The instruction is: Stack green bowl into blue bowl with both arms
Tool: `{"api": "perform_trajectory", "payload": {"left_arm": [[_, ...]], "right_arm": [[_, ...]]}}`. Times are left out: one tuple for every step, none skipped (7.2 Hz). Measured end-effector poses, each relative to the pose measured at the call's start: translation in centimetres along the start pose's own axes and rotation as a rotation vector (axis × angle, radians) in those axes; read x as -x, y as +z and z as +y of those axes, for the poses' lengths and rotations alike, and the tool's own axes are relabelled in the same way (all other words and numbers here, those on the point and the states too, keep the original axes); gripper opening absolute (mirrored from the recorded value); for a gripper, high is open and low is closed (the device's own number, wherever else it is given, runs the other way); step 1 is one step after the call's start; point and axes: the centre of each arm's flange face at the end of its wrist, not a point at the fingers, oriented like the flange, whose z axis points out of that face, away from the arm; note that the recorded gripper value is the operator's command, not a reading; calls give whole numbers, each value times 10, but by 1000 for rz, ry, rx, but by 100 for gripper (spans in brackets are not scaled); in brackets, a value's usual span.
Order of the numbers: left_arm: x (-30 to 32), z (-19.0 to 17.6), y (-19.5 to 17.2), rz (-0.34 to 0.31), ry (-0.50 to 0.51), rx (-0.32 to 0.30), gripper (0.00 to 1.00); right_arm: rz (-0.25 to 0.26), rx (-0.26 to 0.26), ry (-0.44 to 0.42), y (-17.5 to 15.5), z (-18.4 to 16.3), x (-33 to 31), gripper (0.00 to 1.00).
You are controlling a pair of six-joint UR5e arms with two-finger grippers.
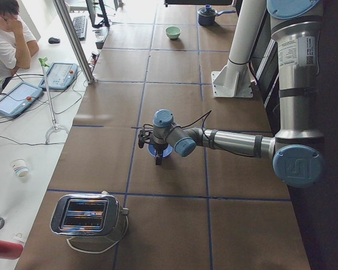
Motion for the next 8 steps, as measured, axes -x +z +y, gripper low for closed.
{"api": "perform_trajectory", "payload": {"left_arm": [[-2, 4, 10, -9, -2, 9, 24], [-3, 6, 14, -11, -15, 12, 6], [-4, 6, 16, -11, -33, 13, 0], [-4, 6, 16, -9, -44, 14, 0], [-7, 6, 15, -3, -47, 14, 0], [-16, 5, 8, 18, -49, 18, 0], [-41, 0, -7, 66, -72, 34, 0], [-84, -13, -31, 117, -120, 55, 0]], "right_arm": [[0, 1, 1, 1, 1, 0, 100], [0, 2, 2, 1, 1, -1, 100], [1, 3, 3, 1, 2, -1, 100], [1, 3, 3, 2, 2, -1, 100], [1, 4, 3, 2, 3, -2, 100], [1, 4, 4, 2, 3, -2, 100], [1, 4, 4, 2, 3, -2, 100], [0, 4, 4, 2, 4, -2, 100]]}}
